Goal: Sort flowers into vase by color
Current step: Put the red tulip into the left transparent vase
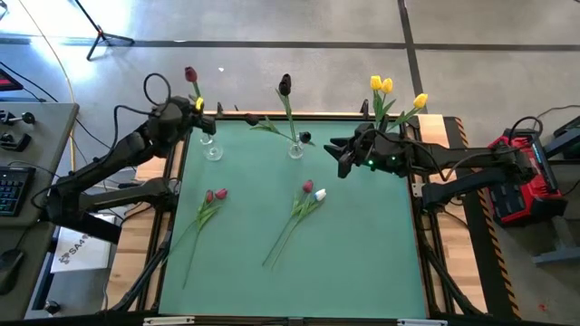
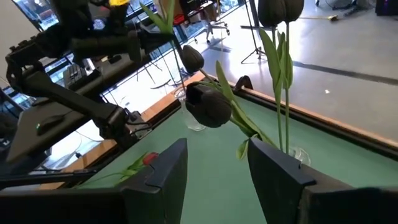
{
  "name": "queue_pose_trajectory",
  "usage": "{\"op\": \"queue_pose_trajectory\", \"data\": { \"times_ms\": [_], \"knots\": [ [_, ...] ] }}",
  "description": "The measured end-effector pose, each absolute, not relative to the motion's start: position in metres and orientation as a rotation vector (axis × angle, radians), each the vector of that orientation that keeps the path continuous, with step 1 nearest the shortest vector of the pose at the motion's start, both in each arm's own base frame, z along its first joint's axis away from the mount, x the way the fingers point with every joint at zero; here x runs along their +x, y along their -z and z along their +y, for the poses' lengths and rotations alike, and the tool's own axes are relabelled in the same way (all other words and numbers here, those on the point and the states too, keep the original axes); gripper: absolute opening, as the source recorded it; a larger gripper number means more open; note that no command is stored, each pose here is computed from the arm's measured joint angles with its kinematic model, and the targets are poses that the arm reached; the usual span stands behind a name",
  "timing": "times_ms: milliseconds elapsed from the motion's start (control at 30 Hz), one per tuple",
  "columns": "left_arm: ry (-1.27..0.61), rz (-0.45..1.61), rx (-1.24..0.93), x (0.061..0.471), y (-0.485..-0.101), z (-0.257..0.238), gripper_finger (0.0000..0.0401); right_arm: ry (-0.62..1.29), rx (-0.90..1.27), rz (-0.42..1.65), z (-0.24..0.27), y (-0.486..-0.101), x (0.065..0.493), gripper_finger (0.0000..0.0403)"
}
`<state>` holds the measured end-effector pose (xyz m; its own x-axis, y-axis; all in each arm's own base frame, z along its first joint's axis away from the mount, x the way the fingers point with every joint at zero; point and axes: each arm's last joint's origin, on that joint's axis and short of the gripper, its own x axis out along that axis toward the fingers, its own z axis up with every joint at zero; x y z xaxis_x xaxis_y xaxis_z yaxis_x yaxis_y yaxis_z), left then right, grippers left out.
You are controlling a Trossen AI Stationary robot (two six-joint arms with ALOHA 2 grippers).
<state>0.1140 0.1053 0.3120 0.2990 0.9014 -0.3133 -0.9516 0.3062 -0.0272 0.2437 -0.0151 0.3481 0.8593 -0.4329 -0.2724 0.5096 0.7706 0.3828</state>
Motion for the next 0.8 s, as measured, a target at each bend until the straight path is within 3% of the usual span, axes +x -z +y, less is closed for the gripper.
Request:
{"op": "queue_pose_trajectory", "data": {
  "times_ms": [133, 533, 800],
  "knots": [
    [-1.278, 0.25, -0.309, 0.112, -0.308, 0.105, 0.0019, 0.541, 0.508, 0.218, -0.016, -0.342, 0.242, 0.0158],
    [-1.195, 0.324, -0.466, 0.11, -0.297, 0.099, 0.0135, 0.818, 0.685, 0.566, -0.016, -0.304, 0.214, 0.0158],
    [-1.161, 0.325, -0.451, 0.111, -0.298, 0.1, 0.0151, 0.866, 0.653, 0.693, -0.015, -0.26, 0.206, 0.0158]
  ]
}}
